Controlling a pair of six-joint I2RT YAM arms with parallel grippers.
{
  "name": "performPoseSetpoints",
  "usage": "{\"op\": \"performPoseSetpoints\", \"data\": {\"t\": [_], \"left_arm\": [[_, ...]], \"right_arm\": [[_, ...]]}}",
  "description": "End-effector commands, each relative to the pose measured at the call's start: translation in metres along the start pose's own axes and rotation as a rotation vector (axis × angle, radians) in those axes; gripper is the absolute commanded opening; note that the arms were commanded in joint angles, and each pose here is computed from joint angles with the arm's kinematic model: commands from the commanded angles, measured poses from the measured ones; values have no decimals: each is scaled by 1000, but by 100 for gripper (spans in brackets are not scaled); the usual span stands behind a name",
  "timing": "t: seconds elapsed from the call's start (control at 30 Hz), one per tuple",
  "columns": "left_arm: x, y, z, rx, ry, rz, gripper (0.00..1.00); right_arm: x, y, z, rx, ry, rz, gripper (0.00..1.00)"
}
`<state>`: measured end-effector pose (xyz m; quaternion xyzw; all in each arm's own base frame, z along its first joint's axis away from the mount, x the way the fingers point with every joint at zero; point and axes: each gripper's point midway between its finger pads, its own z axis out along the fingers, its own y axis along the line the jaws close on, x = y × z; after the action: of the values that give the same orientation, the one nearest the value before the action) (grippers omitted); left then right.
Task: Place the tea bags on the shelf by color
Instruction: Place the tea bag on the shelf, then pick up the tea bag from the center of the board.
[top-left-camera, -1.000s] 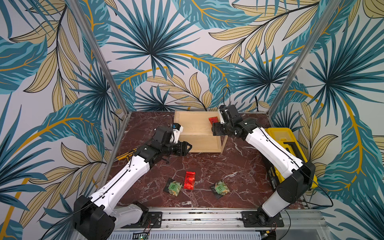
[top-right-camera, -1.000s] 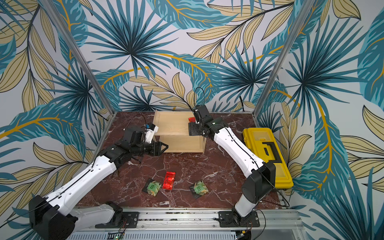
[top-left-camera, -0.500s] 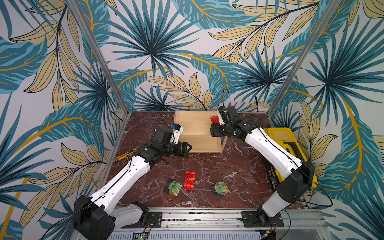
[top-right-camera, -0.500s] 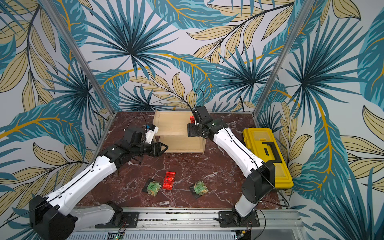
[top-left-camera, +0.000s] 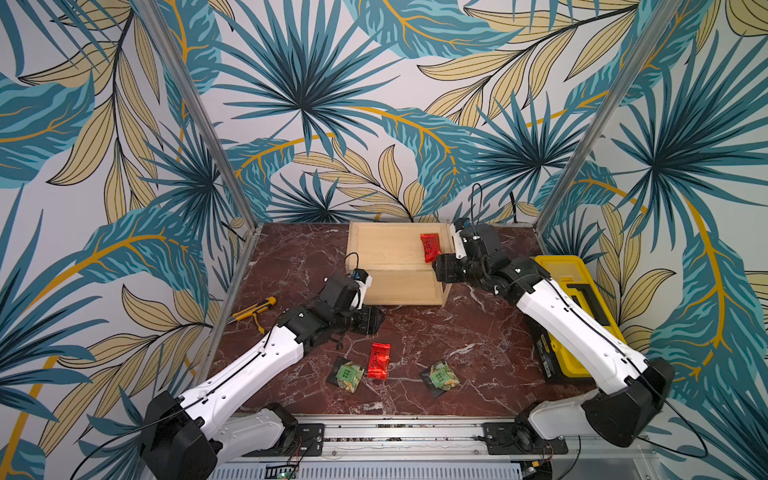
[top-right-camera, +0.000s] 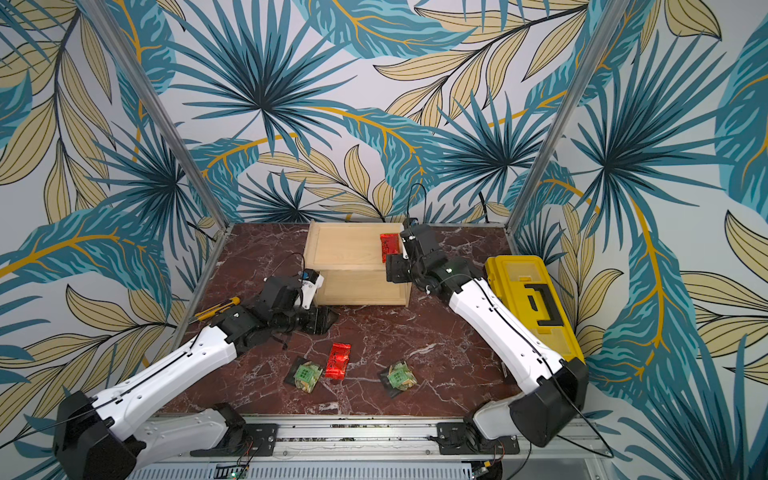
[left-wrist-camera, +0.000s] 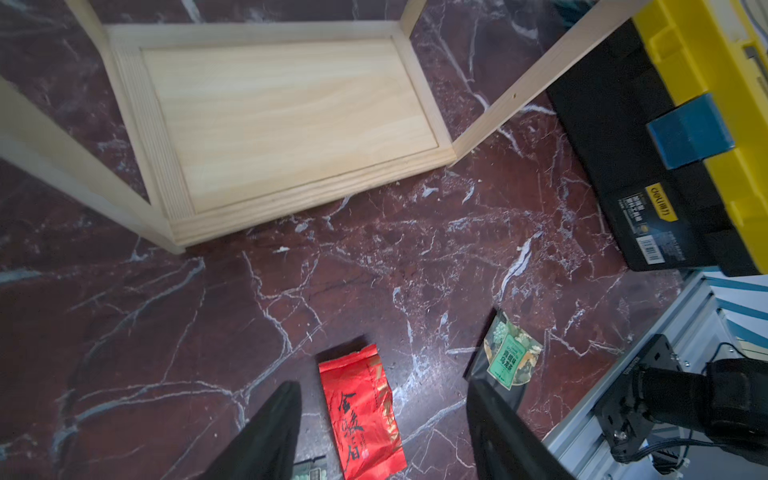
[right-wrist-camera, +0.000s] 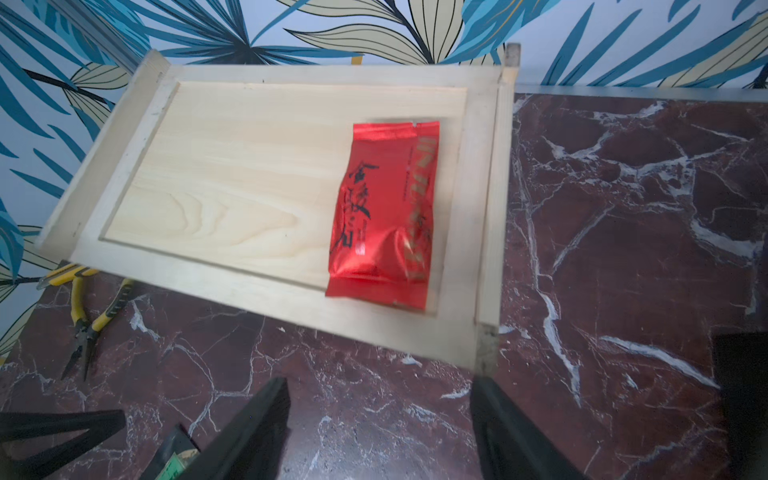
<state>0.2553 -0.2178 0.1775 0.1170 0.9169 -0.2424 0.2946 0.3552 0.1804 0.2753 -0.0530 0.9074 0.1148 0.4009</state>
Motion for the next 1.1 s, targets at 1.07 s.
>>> {"op": "performPoseSetpoints", "data": {"t": [1.07], "left_arm": [[115,17,88,-550,284,16,100]], "right_arm": [[147,-44,24,149,-18,-68,70]]}}
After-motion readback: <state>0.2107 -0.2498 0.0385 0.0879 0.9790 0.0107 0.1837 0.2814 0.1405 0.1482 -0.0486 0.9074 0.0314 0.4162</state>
